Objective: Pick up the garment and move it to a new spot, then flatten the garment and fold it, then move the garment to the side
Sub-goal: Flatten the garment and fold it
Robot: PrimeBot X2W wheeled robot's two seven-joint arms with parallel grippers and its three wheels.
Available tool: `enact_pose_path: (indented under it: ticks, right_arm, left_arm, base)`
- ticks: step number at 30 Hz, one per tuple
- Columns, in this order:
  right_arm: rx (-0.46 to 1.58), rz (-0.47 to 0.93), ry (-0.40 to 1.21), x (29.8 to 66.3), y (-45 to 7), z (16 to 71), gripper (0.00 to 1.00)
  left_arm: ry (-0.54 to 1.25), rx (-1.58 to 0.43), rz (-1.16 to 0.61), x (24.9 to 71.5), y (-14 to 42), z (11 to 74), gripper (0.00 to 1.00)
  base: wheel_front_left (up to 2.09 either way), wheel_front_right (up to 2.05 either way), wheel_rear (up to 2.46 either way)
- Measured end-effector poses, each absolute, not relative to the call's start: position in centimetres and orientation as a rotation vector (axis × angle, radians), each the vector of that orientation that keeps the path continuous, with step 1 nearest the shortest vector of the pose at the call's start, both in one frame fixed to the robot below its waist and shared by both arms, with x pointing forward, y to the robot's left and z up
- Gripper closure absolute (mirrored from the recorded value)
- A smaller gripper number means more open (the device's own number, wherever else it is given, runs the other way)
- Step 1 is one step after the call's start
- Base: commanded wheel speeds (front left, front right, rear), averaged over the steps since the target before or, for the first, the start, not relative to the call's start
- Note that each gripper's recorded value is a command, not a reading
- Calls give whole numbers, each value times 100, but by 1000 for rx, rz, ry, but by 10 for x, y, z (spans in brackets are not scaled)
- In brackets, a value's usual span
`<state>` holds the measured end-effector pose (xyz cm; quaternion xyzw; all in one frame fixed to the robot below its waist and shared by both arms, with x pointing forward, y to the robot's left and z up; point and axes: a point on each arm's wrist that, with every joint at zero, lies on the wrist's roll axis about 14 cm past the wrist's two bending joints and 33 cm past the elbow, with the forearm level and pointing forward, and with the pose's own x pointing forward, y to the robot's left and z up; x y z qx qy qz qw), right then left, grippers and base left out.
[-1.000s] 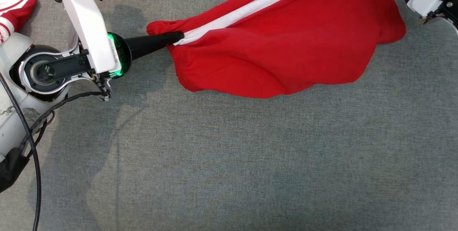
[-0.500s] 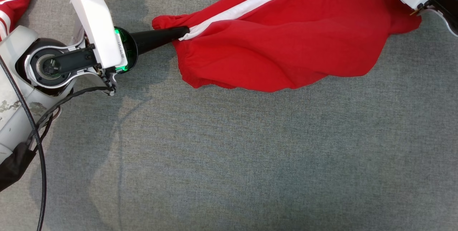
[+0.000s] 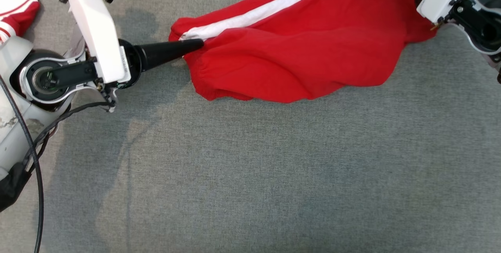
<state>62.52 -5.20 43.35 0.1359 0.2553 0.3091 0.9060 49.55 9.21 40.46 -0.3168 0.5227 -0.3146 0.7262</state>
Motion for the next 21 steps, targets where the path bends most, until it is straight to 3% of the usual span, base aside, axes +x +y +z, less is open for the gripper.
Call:
enact_pose_path:
  ticks: [10,15,21]
  right_arm:
    - [350,567,499,598,-78,469,0]
    - [386,506,409,590,-101,497,0]
    - [404,426,398,583,-122,492,0]
  left_arm:
    - [1128,-655,-670,469,108,429,0]
    - [954,-591,-659,471,116,461,0]
    - [705,-548,-612,474,127,490,0]
  base:
    - [0,0,0]
    - [0,0,0]
    - [0,0,0]
